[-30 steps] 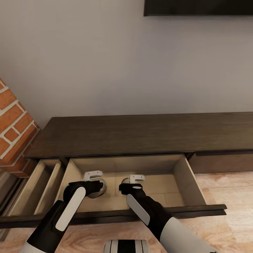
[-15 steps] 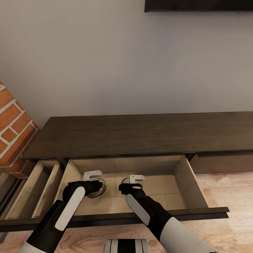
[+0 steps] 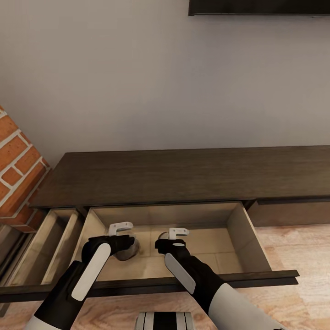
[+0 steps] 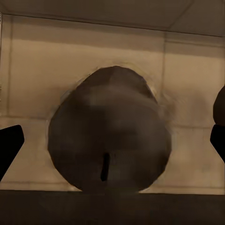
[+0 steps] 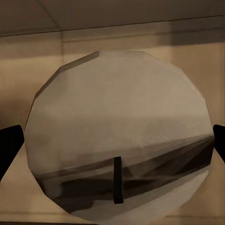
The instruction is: Place each of the two pumpkins and all three candles from the living room inside a cabinet in the living room (use any cabinet), then make sure every cabinet is closed, and position the cauldron so it is next to a table in the living room.
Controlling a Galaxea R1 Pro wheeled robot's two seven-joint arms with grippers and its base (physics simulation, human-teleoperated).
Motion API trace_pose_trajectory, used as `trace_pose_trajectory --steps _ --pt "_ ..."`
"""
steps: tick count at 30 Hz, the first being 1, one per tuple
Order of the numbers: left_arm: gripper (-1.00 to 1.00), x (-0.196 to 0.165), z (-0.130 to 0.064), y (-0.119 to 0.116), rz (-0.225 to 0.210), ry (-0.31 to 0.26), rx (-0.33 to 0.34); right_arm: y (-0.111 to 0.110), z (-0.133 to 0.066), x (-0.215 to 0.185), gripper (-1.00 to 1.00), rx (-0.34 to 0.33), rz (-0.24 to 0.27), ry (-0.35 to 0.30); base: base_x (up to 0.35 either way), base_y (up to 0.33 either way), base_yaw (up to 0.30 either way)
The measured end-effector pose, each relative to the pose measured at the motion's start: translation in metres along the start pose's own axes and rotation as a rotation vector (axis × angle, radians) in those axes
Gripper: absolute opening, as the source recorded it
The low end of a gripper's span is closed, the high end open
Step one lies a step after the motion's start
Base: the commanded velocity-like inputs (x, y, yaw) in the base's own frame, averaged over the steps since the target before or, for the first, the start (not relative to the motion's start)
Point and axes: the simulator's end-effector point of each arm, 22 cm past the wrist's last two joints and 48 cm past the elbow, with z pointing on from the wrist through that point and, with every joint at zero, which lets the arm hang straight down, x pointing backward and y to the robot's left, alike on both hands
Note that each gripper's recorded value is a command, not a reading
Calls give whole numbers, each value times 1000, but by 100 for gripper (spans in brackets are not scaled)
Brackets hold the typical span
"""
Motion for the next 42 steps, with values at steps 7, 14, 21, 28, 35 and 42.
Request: trace_pose_trajectory --steps 7,14,21,28,35,42 --pt "100 1 0 0 2 1 -2 0 0 0 100 0 0 1 0 0 0" --pt "100 -1 -1 0 2 -2 -2 -5 3 7 100 14 -5 17 0 0 0" --pt "100 1 0 -1 6 1 -1 -18 6 12 100 60 -17 23 0 0 0" --pt "100 1 0 -2 9 2 0 -30 7 -12 100 108 -37 -107 0 0 0" --pt "100 1 0 -2 9 1 0 -33 9 4 100 115 -73 -34 0 0 0" --pt "100 2 0 -4 14 1 3 -26 7 33 100 81 -79 124 0 0 0"
